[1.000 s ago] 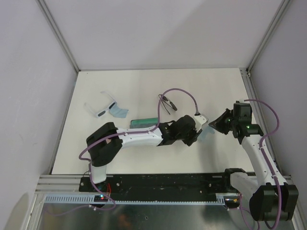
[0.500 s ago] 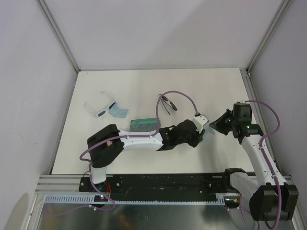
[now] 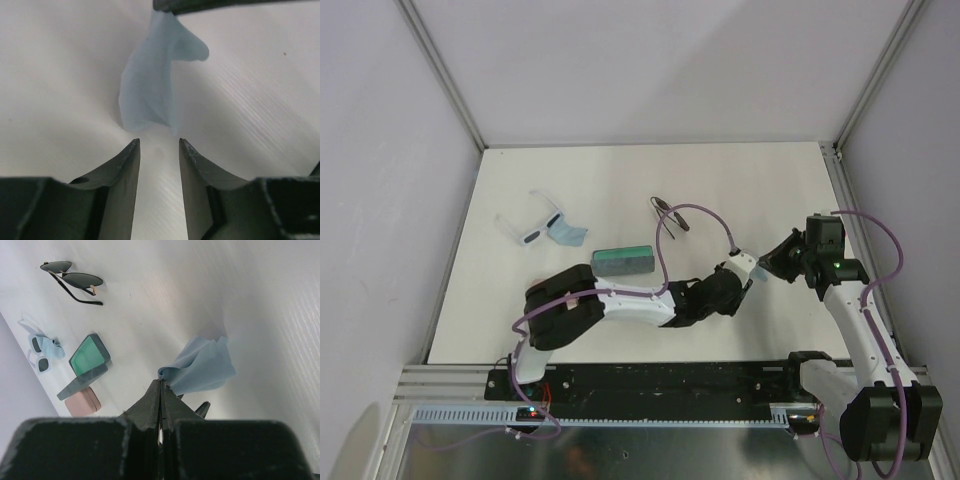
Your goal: Organize the sunglasses
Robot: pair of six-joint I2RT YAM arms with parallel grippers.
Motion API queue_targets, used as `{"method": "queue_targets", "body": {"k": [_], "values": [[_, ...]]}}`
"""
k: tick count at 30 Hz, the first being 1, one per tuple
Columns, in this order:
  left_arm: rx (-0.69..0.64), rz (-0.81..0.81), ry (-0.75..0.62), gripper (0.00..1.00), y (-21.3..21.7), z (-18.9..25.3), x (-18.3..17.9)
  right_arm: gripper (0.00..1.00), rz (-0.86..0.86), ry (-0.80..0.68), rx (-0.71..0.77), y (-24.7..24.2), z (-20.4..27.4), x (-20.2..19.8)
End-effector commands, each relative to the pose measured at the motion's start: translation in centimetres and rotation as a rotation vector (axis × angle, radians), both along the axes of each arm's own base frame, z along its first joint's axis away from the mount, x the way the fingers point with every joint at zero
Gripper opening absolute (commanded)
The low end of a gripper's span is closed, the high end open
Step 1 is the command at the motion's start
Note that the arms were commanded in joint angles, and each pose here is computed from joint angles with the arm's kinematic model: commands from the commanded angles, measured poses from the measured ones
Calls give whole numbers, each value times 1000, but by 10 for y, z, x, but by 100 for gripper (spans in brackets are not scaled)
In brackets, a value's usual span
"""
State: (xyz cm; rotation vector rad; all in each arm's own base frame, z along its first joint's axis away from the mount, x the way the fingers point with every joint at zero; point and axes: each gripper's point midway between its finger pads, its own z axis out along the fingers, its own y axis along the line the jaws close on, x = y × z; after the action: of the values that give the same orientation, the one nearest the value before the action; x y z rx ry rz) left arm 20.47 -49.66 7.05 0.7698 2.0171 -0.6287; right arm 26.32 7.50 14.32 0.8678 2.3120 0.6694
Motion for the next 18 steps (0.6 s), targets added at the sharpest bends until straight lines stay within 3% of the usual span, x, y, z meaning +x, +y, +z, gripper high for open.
{"method": "queue_targets", "body": {"k": [1, 18], "values": [[-79, 93, -40, 43, -17, 21, 18, 0, -15, -45, 5, -1, 19, 8], [-77, 72, -6, 39, -31, 4, 9, 0, -10, -41, 8, 0, 17, 10]]}}
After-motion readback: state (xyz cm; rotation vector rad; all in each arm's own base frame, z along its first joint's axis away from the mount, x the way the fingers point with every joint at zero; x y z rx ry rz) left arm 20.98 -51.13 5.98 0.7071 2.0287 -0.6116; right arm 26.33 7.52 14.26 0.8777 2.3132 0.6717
